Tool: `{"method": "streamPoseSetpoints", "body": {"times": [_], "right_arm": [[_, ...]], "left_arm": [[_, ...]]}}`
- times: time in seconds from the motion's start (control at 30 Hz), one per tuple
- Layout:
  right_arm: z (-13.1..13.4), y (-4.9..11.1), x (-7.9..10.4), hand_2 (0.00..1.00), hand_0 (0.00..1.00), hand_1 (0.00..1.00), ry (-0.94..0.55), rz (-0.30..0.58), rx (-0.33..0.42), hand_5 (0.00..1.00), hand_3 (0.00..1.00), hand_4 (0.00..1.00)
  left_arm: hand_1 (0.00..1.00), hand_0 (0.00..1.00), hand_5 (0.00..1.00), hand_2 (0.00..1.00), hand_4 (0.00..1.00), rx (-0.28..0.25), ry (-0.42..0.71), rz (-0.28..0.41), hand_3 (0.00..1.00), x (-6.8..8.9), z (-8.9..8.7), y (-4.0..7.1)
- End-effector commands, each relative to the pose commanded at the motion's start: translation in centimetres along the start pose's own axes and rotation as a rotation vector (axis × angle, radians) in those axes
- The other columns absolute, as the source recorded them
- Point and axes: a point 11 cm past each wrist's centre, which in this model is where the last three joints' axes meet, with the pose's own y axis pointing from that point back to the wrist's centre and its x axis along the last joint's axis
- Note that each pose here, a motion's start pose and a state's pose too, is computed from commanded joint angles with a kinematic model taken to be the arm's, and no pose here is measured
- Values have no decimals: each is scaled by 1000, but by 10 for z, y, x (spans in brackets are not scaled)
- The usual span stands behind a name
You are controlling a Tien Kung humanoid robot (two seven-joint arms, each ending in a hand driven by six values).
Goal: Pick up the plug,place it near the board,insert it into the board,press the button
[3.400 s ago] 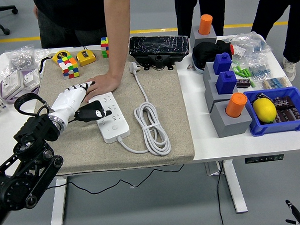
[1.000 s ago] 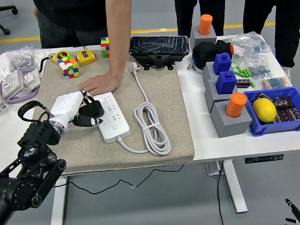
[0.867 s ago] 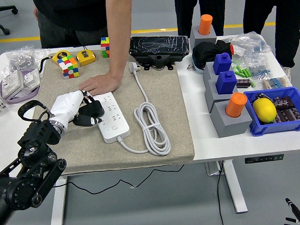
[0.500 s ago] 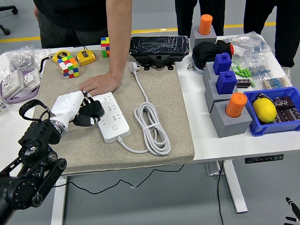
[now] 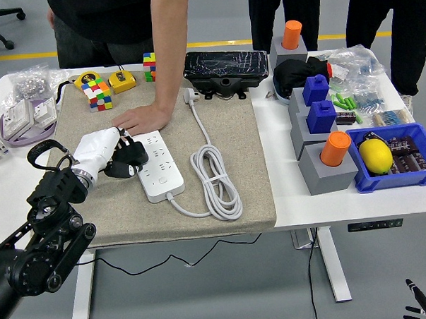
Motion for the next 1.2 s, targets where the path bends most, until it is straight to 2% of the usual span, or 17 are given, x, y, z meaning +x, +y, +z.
{"method": "streamPoseSetpoints", "body": {"times": [0.77, 1.0, 1.2], "right_arm": [[5, 0, 1, 712, 779, 727, 2, 2, -11, 938, 733, 998], [5, 0, 1, 712, 779, 728, 2, 1, -10, 938, 734, 998], [3, 0, 0, 712, 779, 728, -1, 0, -7, 939, 734, 998]], "left_arm": [[576, 372, 96, 535, 808, 1, -2, 18, 535, 5, -1, 2], [575, 363, 96, 529, 806, -9, -3, 56, 533, 19, 3, 3], [575, 361, 96, 527, 805, -27, 21, 109, 532, 39, 10, 4]]}}
